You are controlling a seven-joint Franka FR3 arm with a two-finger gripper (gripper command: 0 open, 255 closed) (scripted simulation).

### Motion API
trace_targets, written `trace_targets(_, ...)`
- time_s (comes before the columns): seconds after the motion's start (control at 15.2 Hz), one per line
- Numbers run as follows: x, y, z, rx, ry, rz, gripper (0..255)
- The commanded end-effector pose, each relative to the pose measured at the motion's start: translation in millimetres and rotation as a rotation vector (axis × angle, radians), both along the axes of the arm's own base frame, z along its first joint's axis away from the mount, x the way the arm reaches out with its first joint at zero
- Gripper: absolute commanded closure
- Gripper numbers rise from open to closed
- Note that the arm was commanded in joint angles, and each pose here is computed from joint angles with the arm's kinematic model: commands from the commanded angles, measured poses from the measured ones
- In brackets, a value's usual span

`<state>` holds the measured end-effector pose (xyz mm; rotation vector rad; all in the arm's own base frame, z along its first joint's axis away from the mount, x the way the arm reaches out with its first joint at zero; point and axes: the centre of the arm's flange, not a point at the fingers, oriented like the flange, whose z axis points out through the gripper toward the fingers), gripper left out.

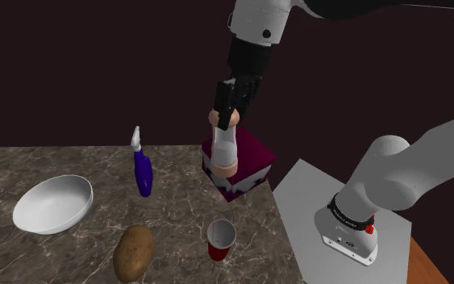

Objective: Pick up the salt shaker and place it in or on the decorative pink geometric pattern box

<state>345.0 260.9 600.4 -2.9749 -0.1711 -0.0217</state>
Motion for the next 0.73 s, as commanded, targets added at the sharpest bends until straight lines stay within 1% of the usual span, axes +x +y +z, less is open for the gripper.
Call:
trace_targets(0.0, 0, 0, 10, 0.000, 0.000, 0.000, 255)
trace_targets(0.07, 0, 0, 15, 0.000, 0.000, 0.000, 255)
trace_targets(0.66, 22, -106, 64, 0.000, 0.000, 0.000, 255)
